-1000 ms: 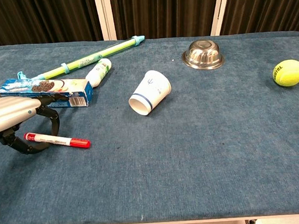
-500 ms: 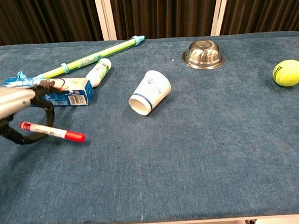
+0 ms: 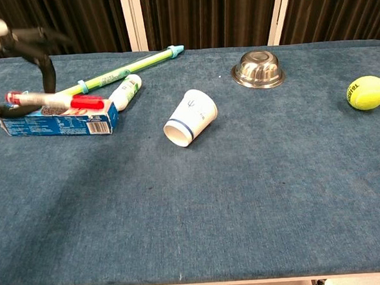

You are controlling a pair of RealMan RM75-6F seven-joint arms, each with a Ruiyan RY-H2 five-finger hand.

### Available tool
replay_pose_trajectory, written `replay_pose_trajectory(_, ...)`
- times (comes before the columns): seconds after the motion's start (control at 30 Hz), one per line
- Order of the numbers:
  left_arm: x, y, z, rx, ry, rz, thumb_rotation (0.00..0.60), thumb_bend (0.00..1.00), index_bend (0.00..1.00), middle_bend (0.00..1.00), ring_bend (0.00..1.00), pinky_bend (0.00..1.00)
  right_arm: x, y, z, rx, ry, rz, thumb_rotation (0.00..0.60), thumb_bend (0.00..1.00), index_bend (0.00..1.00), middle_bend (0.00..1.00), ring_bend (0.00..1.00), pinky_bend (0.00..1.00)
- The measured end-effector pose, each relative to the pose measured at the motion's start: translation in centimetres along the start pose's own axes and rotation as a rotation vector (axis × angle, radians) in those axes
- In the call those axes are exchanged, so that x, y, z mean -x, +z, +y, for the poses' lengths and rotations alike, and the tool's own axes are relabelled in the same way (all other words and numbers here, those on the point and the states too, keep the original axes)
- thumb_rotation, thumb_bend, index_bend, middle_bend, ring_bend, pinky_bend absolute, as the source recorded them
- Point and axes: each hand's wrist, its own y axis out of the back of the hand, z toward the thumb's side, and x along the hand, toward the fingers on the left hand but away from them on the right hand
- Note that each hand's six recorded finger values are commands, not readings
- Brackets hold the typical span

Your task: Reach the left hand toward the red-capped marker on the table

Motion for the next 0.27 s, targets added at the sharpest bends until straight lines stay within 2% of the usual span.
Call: replay_pose_trajectory(0.27,-0.8,1.1,3.1,0.260,-0.075,-0.035,0.600,0.44,0.56,0.00,0.00,0.15,0.1,0.1,-0.1,-0.006,0.005,0.005,0.600,0.32,0.06,0.08,0.06,0.04)
